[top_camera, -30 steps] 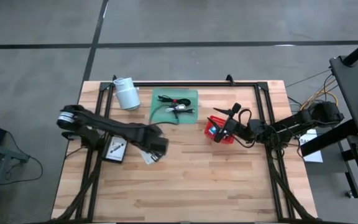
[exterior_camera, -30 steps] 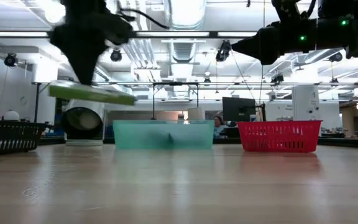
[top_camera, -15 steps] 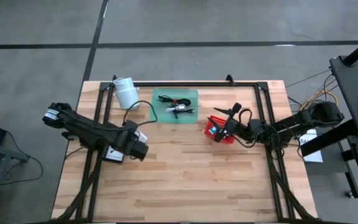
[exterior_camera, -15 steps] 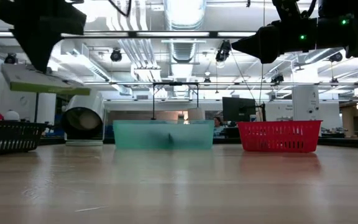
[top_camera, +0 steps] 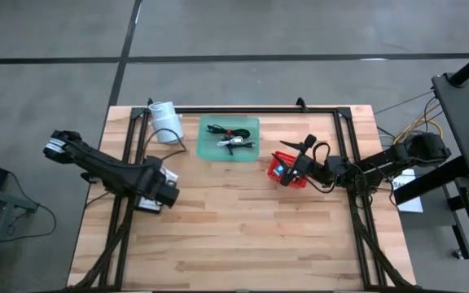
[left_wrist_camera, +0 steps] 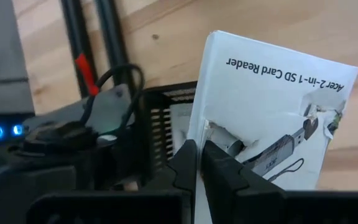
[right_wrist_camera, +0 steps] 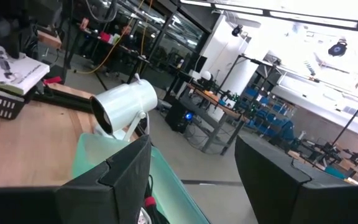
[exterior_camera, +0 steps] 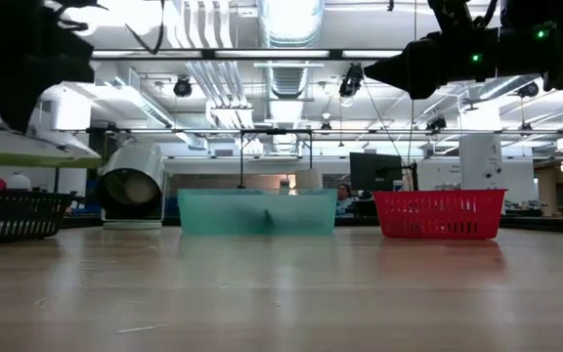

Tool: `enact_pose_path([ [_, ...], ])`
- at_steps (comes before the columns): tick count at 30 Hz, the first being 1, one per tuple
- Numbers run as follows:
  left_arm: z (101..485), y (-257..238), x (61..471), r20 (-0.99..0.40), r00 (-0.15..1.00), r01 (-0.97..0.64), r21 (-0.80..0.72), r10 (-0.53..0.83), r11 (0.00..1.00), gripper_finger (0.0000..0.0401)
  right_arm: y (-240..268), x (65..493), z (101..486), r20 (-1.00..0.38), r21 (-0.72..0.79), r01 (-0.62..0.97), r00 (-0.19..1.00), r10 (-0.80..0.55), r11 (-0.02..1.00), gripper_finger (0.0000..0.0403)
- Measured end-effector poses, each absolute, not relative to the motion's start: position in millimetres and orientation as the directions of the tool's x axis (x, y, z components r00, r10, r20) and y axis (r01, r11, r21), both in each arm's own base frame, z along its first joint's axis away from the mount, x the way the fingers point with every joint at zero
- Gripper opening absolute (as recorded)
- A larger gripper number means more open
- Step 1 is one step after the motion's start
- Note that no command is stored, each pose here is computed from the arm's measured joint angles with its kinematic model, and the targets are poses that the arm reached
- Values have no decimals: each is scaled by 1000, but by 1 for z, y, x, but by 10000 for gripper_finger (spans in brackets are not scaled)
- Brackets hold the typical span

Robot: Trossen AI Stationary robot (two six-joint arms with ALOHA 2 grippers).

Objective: Pick and place items into bin
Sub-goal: Put the card reader box into the black basket, then return to Home Position

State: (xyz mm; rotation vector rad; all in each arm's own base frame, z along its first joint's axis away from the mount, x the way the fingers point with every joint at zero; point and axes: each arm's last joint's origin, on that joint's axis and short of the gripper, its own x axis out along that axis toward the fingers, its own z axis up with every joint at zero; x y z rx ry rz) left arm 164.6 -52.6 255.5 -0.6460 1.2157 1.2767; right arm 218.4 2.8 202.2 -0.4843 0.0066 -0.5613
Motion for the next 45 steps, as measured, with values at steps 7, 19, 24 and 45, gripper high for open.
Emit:
enact_pose_path([
  [7, 240, -44, 140, -920, -194, -957, 253, 340, 141, 1, 3, 218, 202, 124, -443, 510, 849, -513, 738, 219],
  [19, 226, -49, 141, -919, -320, -926, 355, 229, 127, 1, 3, 218, 202, 124, -443, 509, 850, -513, 738, 219],
  [24, 225, -52, 141, -919, -360, -911, 383, 161, 153, 1, 3, 218, 202, 124, -443, 509, 850, -512, 738, 219],
  [45, 230, -46, 141, -909, -257, -924, 330, 328, 192, 88, 3, 218, 202, 124, -443, 510, 850, -513, 738, 219],
])
